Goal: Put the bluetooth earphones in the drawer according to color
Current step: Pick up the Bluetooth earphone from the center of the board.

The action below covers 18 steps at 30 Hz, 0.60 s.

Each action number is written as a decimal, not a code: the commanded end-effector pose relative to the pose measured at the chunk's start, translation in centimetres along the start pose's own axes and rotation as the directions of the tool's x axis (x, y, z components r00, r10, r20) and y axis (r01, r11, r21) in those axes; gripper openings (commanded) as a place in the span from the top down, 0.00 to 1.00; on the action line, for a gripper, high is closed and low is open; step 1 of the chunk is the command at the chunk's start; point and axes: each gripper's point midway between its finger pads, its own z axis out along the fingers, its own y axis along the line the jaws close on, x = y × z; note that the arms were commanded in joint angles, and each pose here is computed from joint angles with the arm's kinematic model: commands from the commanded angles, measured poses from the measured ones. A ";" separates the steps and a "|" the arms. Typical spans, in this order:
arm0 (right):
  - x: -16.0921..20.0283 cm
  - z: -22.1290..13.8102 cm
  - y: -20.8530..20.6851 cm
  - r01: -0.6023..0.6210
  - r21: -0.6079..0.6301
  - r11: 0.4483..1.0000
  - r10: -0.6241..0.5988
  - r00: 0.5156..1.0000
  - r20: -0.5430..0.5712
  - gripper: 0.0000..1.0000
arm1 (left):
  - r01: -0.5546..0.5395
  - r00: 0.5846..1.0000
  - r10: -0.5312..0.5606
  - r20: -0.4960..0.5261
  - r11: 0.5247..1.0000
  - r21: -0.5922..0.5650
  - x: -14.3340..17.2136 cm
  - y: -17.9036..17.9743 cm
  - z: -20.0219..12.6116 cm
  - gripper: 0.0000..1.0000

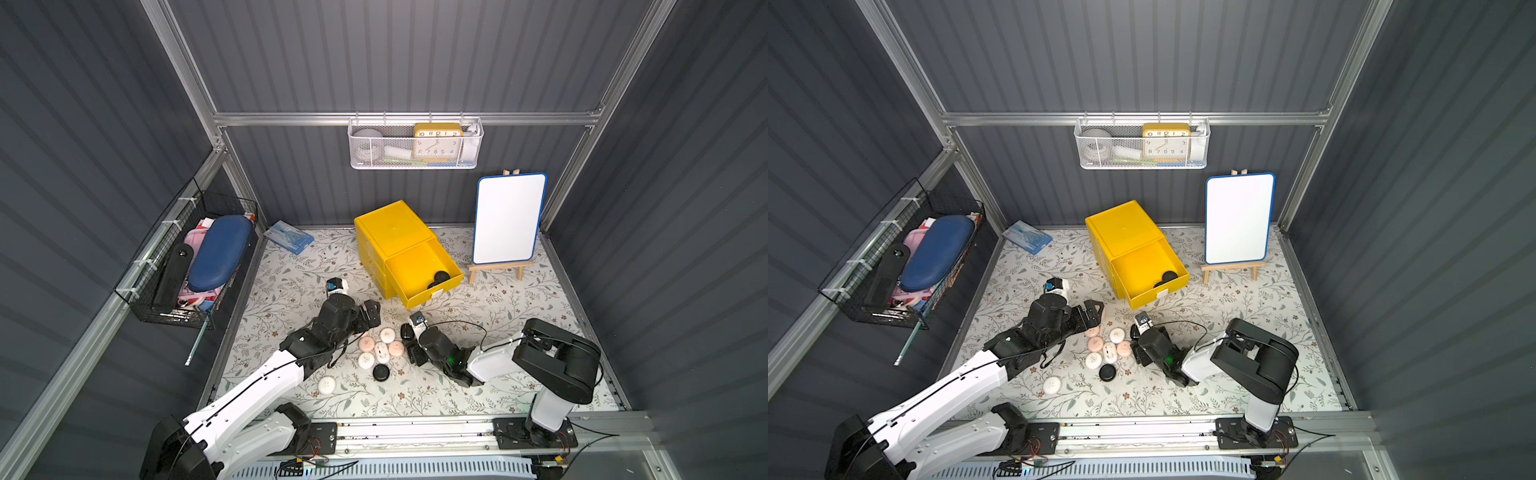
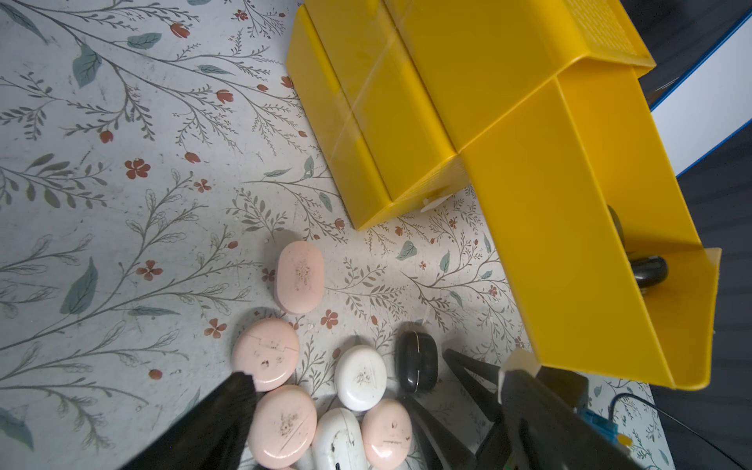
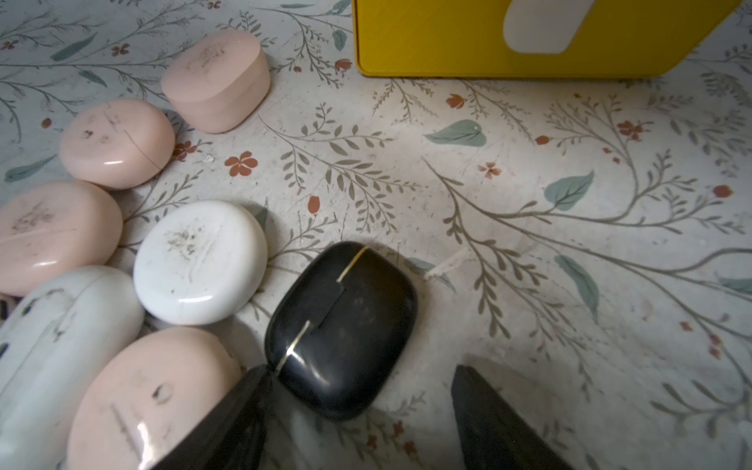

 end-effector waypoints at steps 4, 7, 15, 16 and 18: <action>2.0 1.2 -0.3 0.054 0.049 0.997 -0.051 0.997 -0.060 0.17 | 0.004 1.000 -0.004 0.007 1.000 0.013 -0.1 0.1 -0.2 0.01; 2.0 1.7 -0.1 0.058 0.054 0.997 -0.054 0.996 -0.065 0.18 | 0.003 1.000 -0.003 0.005 1.000 0.014 -0.1 0.1 -0.2 0.01; 2.5 1.5 0.4 0.061 0.028 0.998 -0.058 0.995 -0.079 0.37 | 0.005 1.000 -0.006 0.010 1.000 0.016 -0.2 0.1 -0.4 0.01; 2.5 1.3 0.6 0.062 0.021 0.998 -0.060 0.995 -0.076 0.40 | 0.005 1.000 -0.005 0.014 1.000 0.016 -0.3 0.1 -0.5 0.01; 2.7 0.7 0.8 0.068 0.015 0.998 -0.066 0.995 -0.075 0.44 | 0.004 1.000 -0.004 0.012 1.000 0.014 -0.3 0.2 -0.5 0.01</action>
